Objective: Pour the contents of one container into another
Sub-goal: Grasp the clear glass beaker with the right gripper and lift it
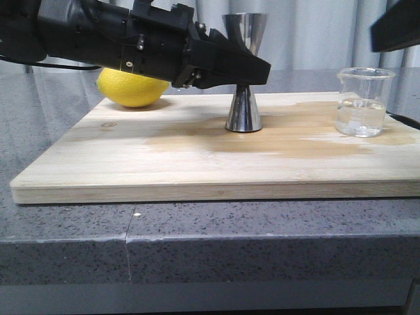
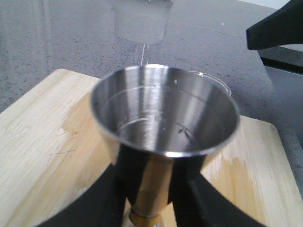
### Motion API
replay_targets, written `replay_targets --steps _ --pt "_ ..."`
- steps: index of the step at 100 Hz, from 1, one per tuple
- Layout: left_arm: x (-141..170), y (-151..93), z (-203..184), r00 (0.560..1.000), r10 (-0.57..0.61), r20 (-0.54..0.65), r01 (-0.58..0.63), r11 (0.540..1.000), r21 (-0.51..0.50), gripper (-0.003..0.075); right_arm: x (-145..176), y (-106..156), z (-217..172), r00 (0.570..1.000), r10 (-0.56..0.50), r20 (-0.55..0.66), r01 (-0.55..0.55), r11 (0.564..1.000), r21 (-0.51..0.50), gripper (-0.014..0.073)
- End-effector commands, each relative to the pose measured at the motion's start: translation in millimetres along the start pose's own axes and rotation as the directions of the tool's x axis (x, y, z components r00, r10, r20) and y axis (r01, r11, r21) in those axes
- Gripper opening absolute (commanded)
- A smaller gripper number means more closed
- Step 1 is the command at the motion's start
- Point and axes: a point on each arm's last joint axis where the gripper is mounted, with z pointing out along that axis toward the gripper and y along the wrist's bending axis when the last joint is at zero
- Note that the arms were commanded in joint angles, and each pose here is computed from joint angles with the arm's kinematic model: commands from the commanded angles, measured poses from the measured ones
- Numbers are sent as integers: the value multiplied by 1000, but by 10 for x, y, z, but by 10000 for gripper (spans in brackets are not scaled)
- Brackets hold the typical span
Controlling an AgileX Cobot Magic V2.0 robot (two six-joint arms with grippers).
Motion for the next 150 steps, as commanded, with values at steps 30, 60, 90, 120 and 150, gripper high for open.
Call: replay_targets --steps 30,60,90,120,150 --pt "-344 -116 -47 992 27 125 -31 999 30 185 260 -33 323 962 -45 269 37 999 37 666" --pt "-344 -116 -47 992 27 125 -31 999 30 185 345 -44 593 935 -66 349 49 997 56 666" --pt "-344 -116 -47 992 27 125 -31 999 30 185 429 -53 716 932 -73 354 54 997 63 666" --pt "-344 -116 -47 992 27 125 -31 999 30 185 466 -53 732 946 -71 316 55 997 61 664" --pt "-344 -116 -47 992 27 125 -31 999 30 185 481 -53 737 951 -71 299 55 997 60 481"
